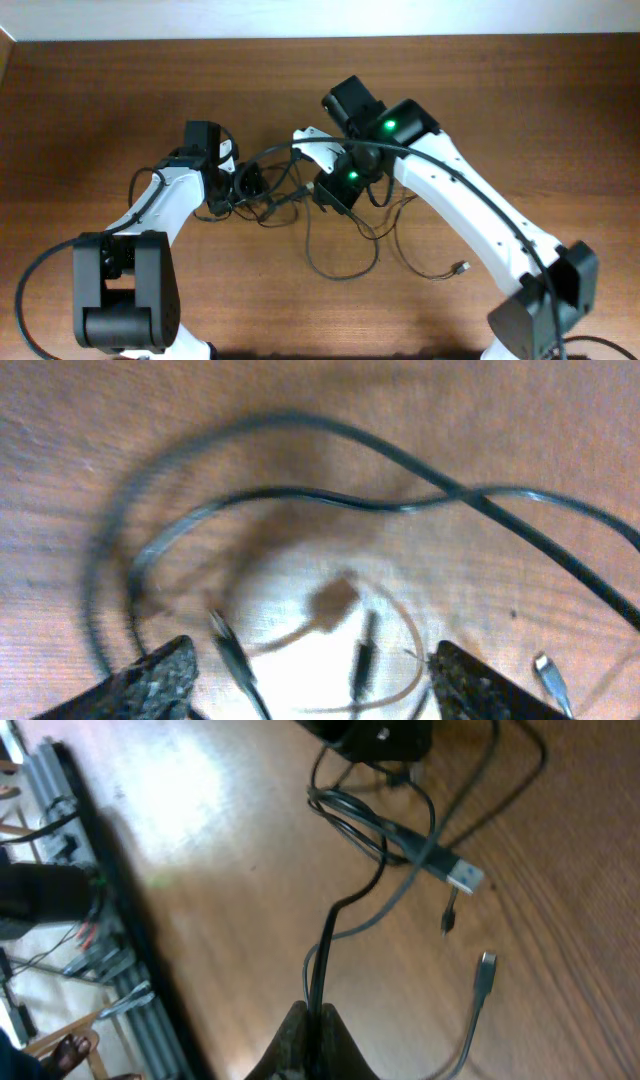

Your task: Untangle cables

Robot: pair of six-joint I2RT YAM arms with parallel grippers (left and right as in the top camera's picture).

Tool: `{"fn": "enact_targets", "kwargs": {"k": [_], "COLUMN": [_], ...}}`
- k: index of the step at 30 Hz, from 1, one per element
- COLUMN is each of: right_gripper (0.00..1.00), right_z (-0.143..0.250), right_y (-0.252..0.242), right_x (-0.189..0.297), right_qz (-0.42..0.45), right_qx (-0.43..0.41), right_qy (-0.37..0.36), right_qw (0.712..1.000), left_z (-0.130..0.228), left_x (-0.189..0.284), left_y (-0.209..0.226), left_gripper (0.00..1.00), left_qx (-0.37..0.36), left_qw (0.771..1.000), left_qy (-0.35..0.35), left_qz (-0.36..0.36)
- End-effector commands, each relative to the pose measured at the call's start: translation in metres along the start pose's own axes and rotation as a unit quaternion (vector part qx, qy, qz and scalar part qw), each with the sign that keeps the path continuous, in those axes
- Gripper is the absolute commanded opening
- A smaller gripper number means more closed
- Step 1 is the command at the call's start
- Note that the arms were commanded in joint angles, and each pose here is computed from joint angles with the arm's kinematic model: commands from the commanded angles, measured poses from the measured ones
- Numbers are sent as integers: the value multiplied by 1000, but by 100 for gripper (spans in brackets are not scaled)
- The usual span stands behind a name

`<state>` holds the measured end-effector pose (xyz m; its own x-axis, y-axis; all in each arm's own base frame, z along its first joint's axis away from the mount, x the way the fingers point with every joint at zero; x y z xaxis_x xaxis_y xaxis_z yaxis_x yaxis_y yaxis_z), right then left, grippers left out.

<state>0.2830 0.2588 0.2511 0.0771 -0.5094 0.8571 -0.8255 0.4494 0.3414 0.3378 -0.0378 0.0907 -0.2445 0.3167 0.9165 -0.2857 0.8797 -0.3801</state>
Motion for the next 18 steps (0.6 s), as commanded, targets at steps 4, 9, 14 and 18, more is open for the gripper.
{"fn": "enact_targets", "kwargs": {"k": [4, 9, 14, 18], "right_gripper": [4, 4, 4, 4], "right_z": [17, 16, 16, 18], "right_y": [10, 9, 8, -3], "right_x": [17, 17, 18, 25], "right_qz": [2, 3, 4, -11], "right_qx": [33, 43, 41, 19], "right_qy": [31, 29, 28, 10], "right_qw": [999, 999, 999, 1000], "left_z": [-7, 26, 67, 78], "left_x": [54, 94, 76, 60], "left_y": [-20, -50, -74, -68], "left_gripper": [78, 68, 65, 72], "left_qx": [-121, -298, -402, -408], "left_qw": [991, 950, 911, 909], "left_qy": [-39, -48, 18, 34], "left_qz": [48, 84, 94, 79]}}
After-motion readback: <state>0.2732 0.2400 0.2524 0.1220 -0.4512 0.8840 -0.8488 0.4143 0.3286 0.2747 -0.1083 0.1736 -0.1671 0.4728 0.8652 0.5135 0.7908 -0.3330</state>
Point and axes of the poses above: each gripper's point midway between its finger pads, its own x axis back along the fingers, its own y axis along the line the jaws close on, z = x × y, the point moved 7 cm from there along x, back along the fingers, and after that the axes turned 1 degree about x, right-handed, at the moved point
